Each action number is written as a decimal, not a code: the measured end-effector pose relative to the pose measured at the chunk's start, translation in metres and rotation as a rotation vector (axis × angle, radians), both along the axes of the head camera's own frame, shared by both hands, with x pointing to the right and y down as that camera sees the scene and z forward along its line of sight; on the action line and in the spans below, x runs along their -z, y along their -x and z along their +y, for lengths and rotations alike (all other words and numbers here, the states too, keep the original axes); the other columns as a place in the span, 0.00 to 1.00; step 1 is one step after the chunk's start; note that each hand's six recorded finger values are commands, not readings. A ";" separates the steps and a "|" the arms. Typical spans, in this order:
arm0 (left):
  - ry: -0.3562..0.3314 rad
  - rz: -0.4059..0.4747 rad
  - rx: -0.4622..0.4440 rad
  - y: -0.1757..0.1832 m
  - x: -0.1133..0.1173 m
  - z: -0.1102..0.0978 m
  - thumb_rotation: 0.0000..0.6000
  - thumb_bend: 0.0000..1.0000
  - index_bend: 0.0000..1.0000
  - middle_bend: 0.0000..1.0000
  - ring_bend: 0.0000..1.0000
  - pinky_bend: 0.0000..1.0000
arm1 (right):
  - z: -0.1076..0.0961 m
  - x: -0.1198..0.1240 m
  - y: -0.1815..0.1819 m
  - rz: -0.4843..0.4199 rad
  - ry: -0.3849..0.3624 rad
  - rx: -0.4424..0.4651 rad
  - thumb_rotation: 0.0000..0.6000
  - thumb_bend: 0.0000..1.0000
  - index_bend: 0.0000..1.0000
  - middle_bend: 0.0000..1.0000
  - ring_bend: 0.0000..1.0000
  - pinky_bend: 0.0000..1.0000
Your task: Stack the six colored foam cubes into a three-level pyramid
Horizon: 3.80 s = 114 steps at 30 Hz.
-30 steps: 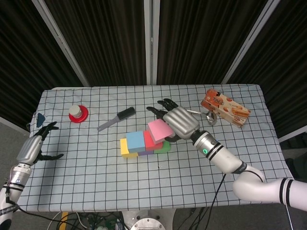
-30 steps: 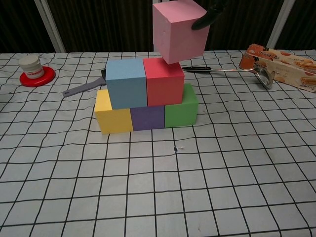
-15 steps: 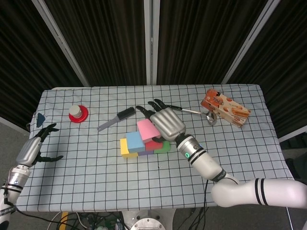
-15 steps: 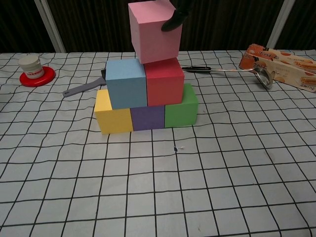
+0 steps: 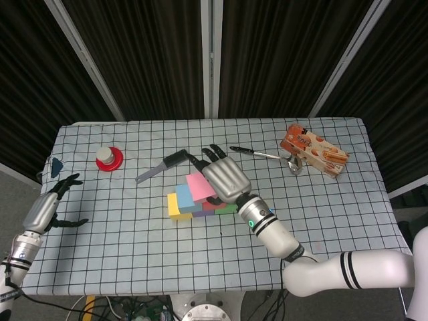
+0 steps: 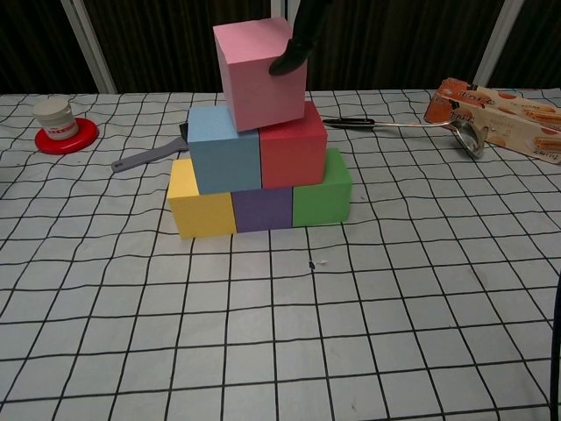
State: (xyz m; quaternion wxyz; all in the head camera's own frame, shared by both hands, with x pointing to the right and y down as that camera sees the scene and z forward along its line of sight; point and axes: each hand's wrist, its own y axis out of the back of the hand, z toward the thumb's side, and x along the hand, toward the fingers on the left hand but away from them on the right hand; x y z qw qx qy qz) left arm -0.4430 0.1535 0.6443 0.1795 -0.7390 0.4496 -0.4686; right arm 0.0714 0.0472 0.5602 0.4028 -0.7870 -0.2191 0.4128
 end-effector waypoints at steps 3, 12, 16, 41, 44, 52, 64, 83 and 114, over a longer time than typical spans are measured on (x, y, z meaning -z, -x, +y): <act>0.007 0.002 0.007 0.002 -0.002 0.001 1.00 0.01 0.07 0.17 0.09 0.20 | 0.000 0.001 0.000 0.005 -0.008 -0.010 1.00 0.17 0.00 0.45 0.08 0.00; 0.021 0.009 0.011 0.003 -0.004 0.001 1.00 0.01 0.07 0.17 0.09 0.20 | -0.002 0.002 -0.002 0.018 0.024 -0.090 1.00 0.18 0.00 0.47 0.10 0.00; 0.028 0.007 0.010 0.004 -0.006 0.001 1.00 0.01 0.07 0.17 0.09 0.20 | -0.002 0.002 0.001 0.022 0.047 -0.101 1.00 0.18 0.00 0.47 0.10 0.00; 0.040 0.008 0.009 0.003 -0.009 0.002 1.00 0.01 0.07 0.17 0.09 0.20 | 0.001 0.000 0.012 0.020 0.108 -0.119 1.00 0.19 0.00 0.48 0.10 0.00; 0.042 0.006 0.009 0.004 -0.009 0.002 1.00 0.01 0.07 0.17 0.09 0.20 | 0.001 0.001 0.013 0.016 0.108 -0.123 1.00 0.20 0.00 0.48 0.10 0.00; 0.044 0.004 0.012 0.005 -0.011 0.002 1.00 0.01 0.07 0.17 0.09 0.20 | 0.003 -0.004 0.015 0.031 0.106 -0.125 1.00 0.20 0.00 0.49 0.10 0.00; 0.046 0.008 0.016 0.007 -0.011 0.003 1.00 0.01 0.07 0.17 0.09 0.20 | 0.004 -0.006 0.019 0.027 0.107 -0.132 1.00 0.20 0.00 0.49 0.10 0.00; 0.049 0.009 0.019 0.009 -0.012 0.003 1.00 0.01 0.07 0.17 0.09 0.20 | 0.004 -0.008 0.018 0.031 0.104 -0.139 1.00 0.20 0.00 0.49 0.10 0.00; 0.048 0.012 0.017 0.008 -0.013 0.003 1.00 0.01 0.07 0.17 0.09 0.20 | 0.006 -0.006 0.019 0.047 0.107 -0.158 1.00 0.21 0.00 0.49 0.11 0.00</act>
